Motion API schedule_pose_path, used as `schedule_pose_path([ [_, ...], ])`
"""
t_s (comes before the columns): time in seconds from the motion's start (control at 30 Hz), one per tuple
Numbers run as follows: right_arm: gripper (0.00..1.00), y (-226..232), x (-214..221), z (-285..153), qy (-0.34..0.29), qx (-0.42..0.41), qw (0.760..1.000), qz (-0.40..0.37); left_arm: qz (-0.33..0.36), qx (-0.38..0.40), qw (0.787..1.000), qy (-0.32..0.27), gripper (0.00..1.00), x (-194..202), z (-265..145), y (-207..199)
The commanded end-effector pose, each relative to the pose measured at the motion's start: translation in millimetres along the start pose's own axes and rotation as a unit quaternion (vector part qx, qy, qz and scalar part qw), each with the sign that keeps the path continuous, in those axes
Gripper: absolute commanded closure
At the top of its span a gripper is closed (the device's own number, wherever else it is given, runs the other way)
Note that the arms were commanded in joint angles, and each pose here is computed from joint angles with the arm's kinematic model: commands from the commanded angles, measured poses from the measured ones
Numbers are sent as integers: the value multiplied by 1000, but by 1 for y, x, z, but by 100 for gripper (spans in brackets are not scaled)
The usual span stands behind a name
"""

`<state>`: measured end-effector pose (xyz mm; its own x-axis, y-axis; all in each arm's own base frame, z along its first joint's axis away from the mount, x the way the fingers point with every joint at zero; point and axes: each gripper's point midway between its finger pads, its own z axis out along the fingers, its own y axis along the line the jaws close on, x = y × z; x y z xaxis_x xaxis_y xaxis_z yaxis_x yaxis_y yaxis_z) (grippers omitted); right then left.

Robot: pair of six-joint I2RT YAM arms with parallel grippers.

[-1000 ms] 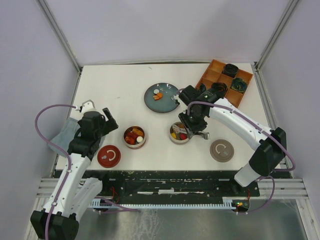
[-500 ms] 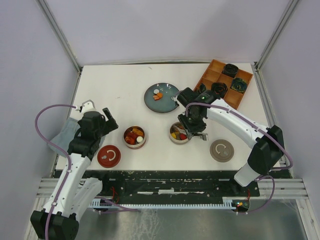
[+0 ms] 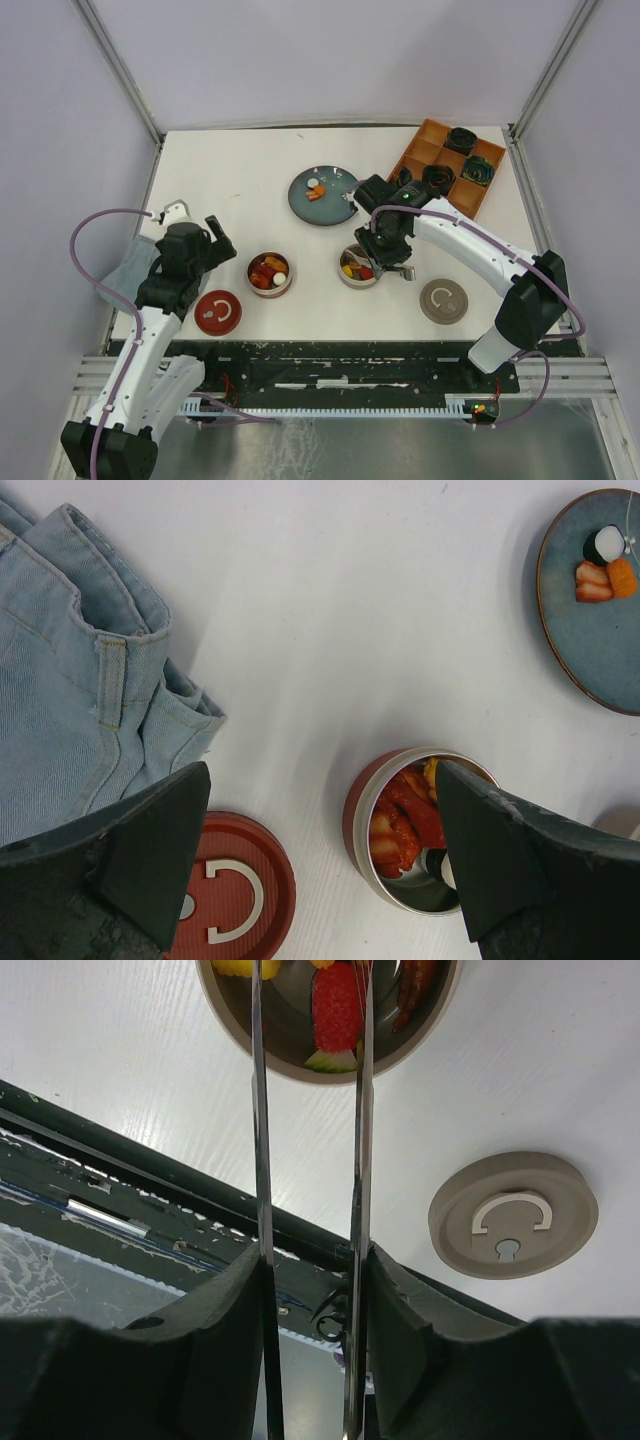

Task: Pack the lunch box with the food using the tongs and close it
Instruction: Place the fake food in the packing box.

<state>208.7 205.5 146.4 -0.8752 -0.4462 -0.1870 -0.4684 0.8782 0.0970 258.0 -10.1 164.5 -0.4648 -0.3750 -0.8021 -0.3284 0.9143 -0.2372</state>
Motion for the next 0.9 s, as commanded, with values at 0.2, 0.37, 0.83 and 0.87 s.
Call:
schedule_pose_path([
  [0.2,55,-1,12,-5,11,2,1000,-10,8,8,1000,-18,1,-9,1,-3],
  [0.37,55,-3,17,-8,14,5,1000,-15,9,9,1000,-17,1,-9,2,-3],
  [0.83,62,0,6,0,3,2,1000,-11,8,9,1000,-17,1,-9,1,-4],
  [0.87,62,0,6,2,5,1,1000,-11,8,10,1000,-16,1,-9,2,-4],
])
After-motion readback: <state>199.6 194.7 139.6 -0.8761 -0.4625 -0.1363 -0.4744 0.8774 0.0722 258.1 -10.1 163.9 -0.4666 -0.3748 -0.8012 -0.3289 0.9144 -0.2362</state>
